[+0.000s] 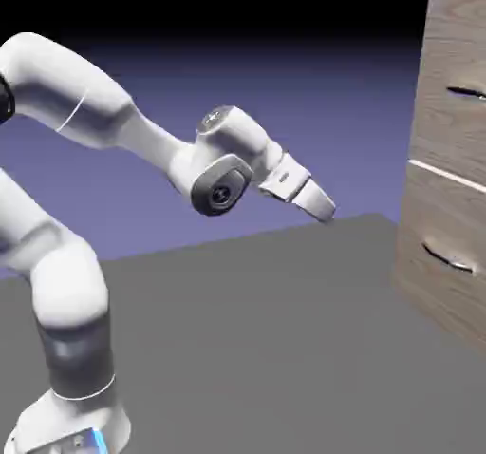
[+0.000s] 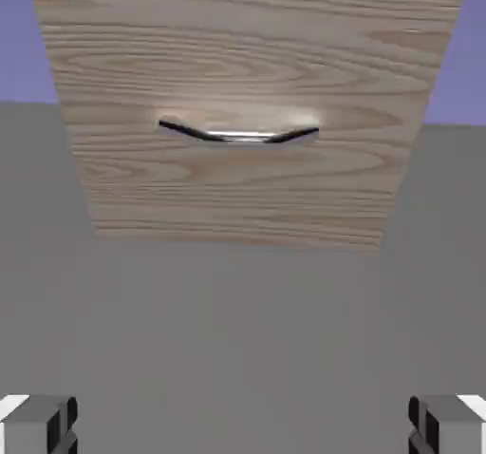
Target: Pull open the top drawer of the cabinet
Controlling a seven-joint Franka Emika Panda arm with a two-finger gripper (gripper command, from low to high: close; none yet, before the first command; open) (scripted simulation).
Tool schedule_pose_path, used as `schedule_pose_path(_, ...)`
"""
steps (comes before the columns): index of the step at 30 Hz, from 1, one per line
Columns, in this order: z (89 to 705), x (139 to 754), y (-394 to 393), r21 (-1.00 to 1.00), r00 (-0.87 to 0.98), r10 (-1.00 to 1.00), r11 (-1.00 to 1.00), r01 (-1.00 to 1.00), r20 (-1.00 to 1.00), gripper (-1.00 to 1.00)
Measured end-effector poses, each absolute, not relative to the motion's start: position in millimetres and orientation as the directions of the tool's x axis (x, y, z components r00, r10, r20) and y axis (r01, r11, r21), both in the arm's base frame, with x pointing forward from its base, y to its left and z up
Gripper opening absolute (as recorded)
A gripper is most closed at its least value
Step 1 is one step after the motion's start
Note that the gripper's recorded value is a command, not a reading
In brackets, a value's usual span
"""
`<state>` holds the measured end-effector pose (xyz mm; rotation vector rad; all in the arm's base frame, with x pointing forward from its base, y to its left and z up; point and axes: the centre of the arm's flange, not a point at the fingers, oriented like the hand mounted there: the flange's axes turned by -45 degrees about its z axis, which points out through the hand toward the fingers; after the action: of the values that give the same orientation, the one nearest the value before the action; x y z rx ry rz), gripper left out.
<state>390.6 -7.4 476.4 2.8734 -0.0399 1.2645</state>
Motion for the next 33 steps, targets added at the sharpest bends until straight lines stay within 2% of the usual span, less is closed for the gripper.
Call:
schedule_pose_path(7,580.4,376.4,-64.0,-0.278,0.441,-0.399,-0.908,-0.314,0.804,0.00)
schedule_pose_path(13,662.2,346.2,-85.8,-0.513,0.174,-0.613,-0.759,-0.401,0.771,0.00)
schedule_pose_path(23,768.6,301.9,-58.4,-0.795,-0.185,-0.781,-0.542,-0.273,0.597,0.00)
schedule_pose_path(33,819.4,319.3,23.1,-0.901,-0.308,-0.853,-0.431,-0.036,0.421,0.00)
